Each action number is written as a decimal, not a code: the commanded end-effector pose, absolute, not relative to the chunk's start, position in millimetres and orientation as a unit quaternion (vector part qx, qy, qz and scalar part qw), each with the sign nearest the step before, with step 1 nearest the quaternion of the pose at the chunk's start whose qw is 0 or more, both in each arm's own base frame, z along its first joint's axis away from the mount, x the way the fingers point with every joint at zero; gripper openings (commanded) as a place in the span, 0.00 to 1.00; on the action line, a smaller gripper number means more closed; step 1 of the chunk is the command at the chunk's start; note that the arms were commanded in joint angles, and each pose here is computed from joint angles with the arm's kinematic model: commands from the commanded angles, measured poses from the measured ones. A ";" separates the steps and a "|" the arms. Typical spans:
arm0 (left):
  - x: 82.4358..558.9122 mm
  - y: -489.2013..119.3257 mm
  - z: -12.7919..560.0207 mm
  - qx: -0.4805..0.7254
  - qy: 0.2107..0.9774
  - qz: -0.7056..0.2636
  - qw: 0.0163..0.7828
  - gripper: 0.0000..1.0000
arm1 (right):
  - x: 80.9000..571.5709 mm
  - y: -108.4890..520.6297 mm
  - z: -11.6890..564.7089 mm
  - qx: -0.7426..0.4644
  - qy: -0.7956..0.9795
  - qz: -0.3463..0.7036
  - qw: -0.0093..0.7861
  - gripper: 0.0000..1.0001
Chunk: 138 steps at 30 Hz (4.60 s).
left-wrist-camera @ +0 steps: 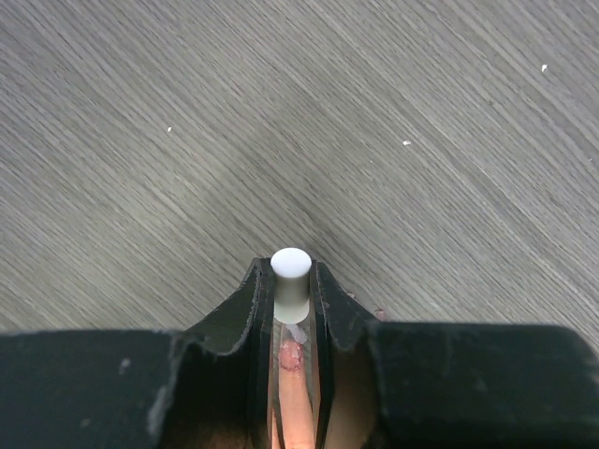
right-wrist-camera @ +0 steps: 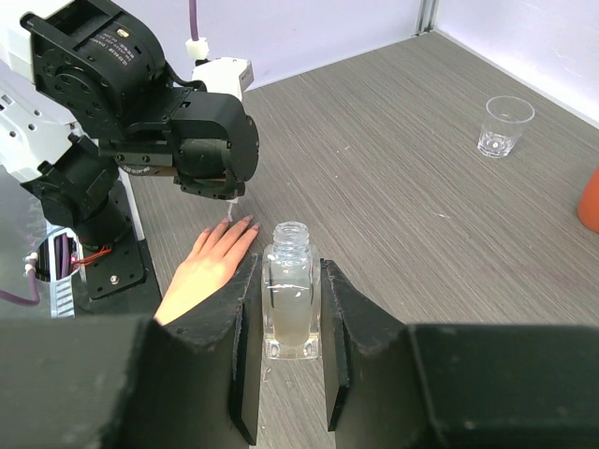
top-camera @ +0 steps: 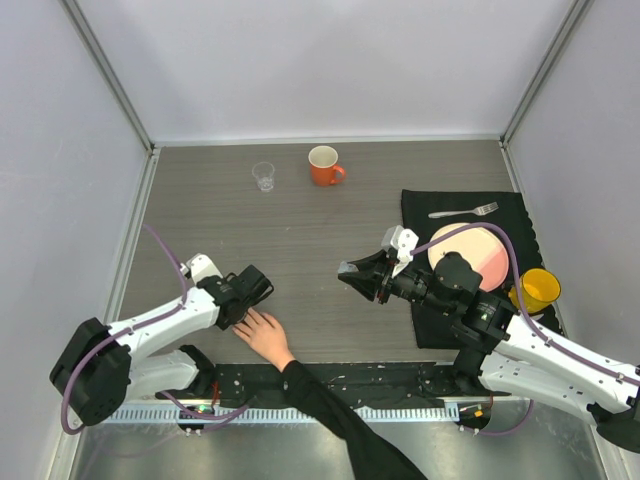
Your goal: Paint the nails
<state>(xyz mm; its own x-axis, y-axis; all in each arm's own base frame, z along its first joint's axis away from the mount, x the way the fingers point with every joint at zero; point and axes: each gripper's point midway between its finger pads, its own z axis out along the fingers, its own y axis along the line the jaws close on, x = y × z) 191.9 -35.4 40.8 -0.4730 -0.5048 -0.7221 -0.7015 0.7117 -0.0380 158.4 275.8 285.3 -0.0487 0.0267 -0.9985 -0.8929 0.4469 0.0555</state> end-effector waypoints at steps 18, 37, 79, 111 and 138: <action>182.6 -31.9 46.8 -0.371 0.848 0.133 0.355 0.00 | 156.0 276.1 308.2 -0.344 0.581 0.407 0.615 0.01; 197.4 -44.7 55.4 -0.365 0.846 0.085 0.380 0.00 | 156.2 277.8 304.8 -0.346 0.584 0.407 0.612 0.01; 207.8 -235.9 398.5 0.102 0.739 -0.431 0.508 0.00 | 146.4 258.1 330.0 -0.329 0.589 0.410 0.614 0.01; 172.3 -321.1 426.1 0.215 0.598 -0.568 0.523 0.00 | 145.8 260.4 354.2 -0.339 0.551 0.411 0.643 0.01; 165.8 -336.7 416.5 0.228 0.603 -0.571 0.508 0.00 | 148.5 252.0 362.8 -0.318 0.539 0.407 0.666 0.01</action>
